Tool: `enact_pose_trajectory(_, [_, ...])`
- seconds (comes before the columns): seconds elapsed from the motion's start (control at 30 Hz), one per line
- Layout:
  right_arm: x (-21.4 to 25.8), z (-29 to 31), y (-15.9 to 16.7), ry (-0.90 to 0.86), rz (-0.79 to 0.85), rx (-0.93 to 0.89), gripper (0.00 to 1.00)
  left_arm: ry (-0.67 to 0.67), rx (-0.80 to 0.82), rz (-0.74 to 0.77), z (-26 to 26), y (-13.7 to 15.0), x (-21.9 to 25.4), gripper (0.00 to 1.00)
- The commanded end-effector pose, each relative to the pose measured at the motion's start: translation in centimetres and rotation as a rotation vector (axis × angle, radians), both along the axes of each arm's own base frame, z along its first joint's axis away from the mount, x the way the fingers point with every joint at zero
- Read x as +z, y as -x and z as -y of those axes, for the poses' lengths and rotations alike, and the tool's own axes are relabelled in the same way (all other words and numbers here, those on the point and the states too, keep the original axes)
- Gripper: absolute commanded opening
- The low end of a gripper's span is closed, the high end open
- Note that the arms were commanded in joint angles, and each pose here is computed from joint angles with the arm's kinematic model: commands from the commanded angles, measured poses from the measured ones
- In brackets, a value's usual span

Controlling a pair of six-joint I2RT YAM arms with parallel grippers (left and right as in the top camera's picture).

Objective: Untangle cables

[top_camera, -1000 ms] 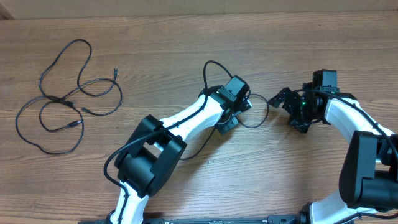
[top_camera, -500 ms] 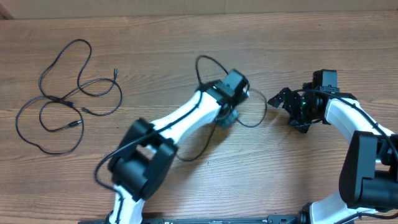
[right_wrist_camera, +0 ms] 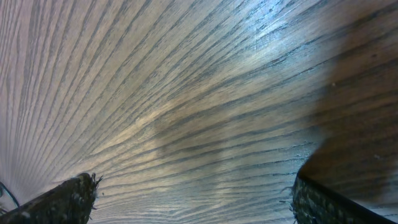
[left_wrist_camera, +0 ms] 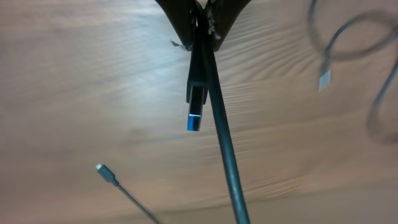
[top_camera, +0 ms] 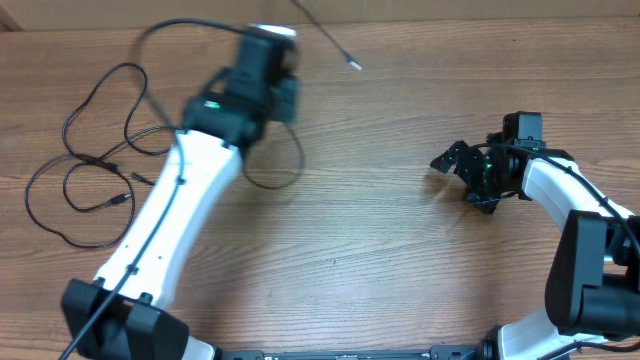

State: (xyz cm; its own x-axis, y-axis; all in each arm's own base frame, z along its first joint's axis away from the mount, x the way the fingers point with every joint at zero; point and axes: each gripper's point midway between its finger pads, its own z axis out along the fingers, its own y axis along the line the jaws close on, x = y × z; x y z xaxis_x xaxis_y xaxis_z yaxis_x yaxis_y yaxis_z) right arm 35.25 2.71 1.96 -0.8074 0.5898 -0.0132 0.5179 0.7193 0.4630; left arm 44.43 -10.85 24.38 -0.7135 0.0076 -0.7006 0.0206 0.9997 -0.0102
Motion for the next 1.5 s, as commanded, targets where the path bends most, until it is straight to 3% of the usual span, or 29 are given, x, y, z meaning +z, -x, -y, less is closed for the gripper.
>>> enact_pose_trajectory(0.0, [0.1, 0.5, -0.3, 0.032, 0.013, -0.002, 1.00, 0.113, 0.266, 0.046, -6.2, -0.2, 2.0, 0.04])
enact_pose_trajectory(0.1, [0.1, 0.5, -0.3, 0.032, 0.013, -0.002, 1.00, 0.164, 0.441, 0.025, -11.2, 0.1, 1.3, 0.04])
enact_pose_trajectory(0.33, [0.1, 0.5, -0.3, 0.032, 0.013, -0.002, 1.00, 0.194, 0.688, -0.058, -18.9, 1.7, -1.5, 0.04])
enact_pose_trajectory(0.63, [0.1, 0.5, -0.3, 0.032, 0.013, -0.002, 1.00, 0.171, 0.783, -0.165, -22.2, 1.9, -5.8, 0.06])
enact_pose_trajectory(0.7, [0.1, 0.5, -0.3, 0.032, 0.013, -0.002, 1.00, 0.162, 0.793, -0.181, -22.5, 1.9, -6.5, 0.11])
enact_pose_trajectory(0.77, [0.1, 0.5, -0.3, 0.032, 0.013, -0.002, 1.00, 0.155, 0.802, -0.194, -22.8, 1.9, -7.1, 0.24])
enact_pose_trajectory(0.8, [0.1, 0.5, -0.3, 0.032, 0.013, -0.002, 1.00, 0.154, 0.806, -0.199, -23.0, 1.9, -7.3, 0.38])
enact_pose_trajectory(0.83, [0.1, 0.5, -0.3, 0.032, 0.013, -0.002, 1.00, 0.153, 0.808, -0.205, -23.1, 1.9, -7.6, 0.65])
enact_pose_trajectory(0.87, [0.1, 0.5, -0.3, 0.032, 0.013, -0.002, 1.00, 0.152, 0.813, -0.208, -23.2, 1.9, -7.8, 0.80])
enact_pose_trajectory(0.9, [0.1, 0.5, -0.3, 0.032, 0.013, -0.002, 1.00, 0.151, 0.815, -0.212, -23.4, 1.9, -7.9, 0.87])
enact_pose_trajectory(1.03, [0.1, 0.5, -0.3, 0.032, 0.013, -0.002, 1.00, 0.153, 0.828, -0.216, -23.9, 2.1, -8.1, 1.00])
enact_pose_trajectory(1.47, [0.1, 0.5, -0.3, 0.032, 0.013, -0.002, 1.00, 0.156, 0.826, -0.217, -23.8, 2.0, -8.1, 1.00])
